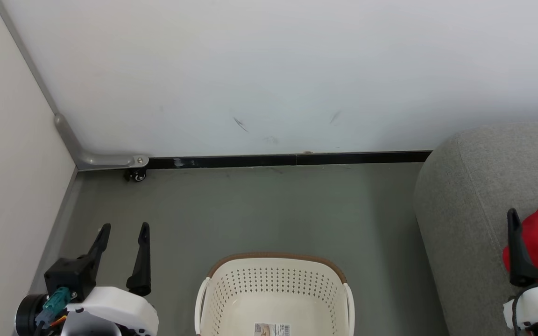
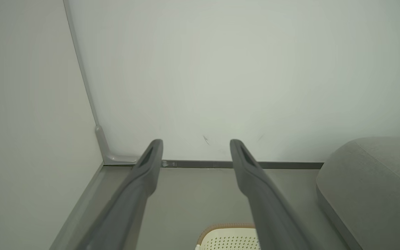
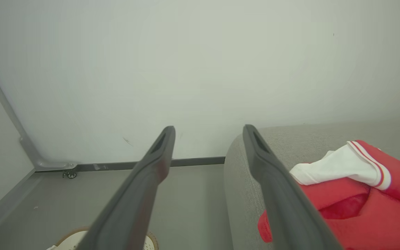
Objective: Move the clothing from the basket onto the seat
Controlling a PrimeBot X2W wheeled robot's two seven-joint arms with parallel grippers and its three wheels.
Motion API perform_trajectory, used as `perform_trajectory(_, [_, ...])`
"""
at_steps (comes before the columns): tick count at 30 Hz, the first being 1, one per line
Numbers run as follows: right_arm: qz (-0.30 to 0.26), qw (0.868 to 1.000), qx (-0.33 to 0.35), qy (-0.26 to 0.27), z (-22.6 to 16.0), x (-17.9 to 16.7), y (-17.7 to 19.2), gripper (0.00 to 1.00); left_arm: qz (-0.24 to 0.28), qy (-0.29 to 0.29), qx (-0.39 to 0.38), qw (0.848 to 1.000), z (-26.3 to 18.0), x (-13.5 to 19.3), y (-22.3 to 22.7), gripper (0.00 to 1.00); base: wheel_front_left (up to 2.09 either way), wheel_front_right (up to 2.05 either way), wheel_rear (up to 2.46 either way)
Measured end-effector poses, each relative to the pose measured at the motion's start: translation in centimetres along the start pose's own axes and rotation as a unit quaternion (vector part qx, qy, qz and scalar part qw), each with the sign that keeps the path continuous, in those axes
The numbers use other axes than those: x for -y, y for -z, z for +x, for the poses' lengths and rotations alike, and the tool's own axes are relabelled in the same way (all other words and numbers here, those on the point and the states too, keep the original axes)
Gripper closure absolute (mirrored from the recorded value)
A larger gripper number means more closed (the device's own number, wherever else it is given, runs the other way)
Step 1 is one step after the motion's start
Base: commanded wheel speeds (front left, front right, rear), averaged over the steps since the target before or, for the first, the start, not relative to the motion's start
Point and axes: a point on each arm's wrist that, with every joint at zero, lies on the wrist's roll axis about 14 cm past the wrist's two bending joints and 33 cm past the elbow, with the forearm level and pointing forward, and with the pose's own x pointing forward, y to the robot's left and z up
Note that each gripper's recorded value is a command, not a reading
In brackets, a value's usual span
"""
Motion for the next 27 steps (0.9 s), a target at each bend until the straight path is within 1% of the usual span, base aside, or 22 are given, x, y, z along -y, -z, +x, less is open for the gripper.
perform_trajectory(6, [0.0,1.0,-0.001,0.0,0.0,0.0,0.0,0.0,0.009,-0.01,-0.007,1.0,0.0,-1.0,0.4,0.0,0.0,0.0,0.0])
perform_trajectory(27, [0.001,1.0,-0.009,0.008,0.0,0.5,0.4,0.0,0.012,-0.019,-0.018,1.0,-0.2,-1.4,1.2,0.0,0.0,0.0,0.0])
